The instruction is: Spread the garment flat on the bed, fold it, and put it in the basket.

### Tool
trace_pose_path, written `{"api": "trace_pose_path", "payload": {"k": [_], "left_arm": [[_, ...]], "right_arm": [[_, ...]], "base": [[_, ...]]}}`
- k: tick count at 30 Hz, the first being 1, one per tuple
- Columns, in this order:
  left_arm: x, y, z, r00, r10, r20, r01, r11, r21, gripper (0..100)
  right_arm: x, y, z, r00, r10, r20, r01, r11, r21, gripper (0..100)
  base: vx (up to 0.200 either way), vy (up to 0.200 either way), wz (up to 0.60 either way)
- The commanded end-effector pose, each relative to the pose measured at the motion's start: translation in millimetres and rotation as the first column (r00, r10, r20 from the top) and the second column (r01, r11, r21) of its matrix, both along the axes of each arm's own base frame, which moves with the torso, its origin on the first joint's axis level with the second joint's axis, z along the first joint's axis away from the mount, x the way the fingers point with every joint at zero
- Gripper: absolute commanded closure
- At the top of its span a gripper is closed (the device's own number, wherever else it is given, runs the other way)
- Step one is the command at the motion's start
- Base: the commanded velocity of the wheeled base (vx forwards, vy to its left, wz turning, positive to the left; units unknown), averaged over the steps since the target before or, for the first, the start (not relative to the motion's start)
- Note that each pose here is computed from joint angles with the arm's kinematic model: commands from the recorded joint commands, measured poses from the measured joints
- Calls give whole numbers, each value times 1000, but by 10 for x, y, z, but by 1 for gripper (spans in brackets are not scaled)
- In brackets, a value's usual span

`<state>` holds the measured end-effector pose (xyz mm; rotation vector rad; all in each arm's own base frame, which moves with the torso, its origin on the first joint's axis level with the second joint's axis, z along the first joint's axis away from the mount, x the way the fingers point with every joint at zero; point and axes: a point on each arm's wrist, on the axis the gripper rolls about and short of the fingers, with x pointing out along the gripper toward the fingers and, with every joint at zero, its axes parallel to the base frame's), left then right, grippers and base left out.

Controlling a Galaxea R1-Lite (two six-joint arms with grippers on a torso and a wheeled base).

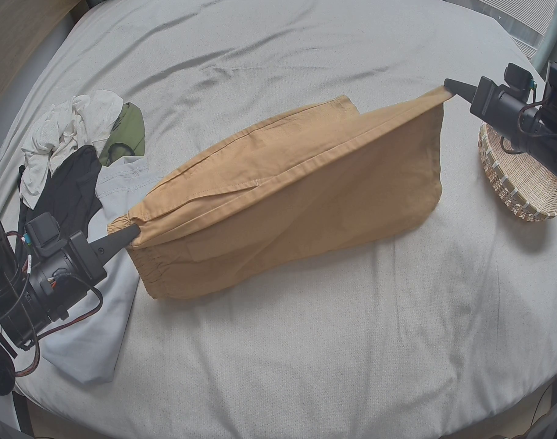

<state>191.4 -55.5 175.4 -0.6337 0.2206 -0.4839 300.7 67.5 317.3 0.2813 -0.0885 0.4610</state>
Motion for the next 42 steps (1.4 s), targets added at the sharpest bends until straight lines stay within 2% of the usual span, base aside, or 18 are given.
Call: {"api": "trace_pose_path", "payload": {"k": [1, 5, 16, 17, 37, 42], "left_arm": [[50, 2, -7, 1000, 6, -6, -6, 1000, -1, 100], [64, -1, 12, 1000, 8, 0, -8, 1000, -2, 100], [106, -25, -60, 1000, 0, -30, 0, 1000, 7, 100], [109, -26, -63, 999, 0, -32, 0, 1000, 8, 100], [98, -27, -57, 1000, -3, -29, 3, 1000, 7, 100], [94, -26, -58, 1000, -3, -29, 3, 1000, 7, 100]], "right_arm": [[161, 71, -4, 1000, 15, -4, -15, 1000, 13, 100], [233, 134, 23, 1000, 27, 5, -27, 1000, 15, 100], [350, 118, -402, 988, 15, -155, -18, 1000, -18, 100], [380, 119, -444, 986, 13, -167, -17, 1000, -20, 0], [620, 243, -1005, 950, 23, -312, -44, 997, -61, 0], [626, 274, -1026, 948, 30, -316, -52, 997, -61, 0]], "base": [[0, 0, 0], [0, 0, 0], [0, 0, 0], [0, 0, 0], [0, 0, 0], [0, 0, 0]]}}
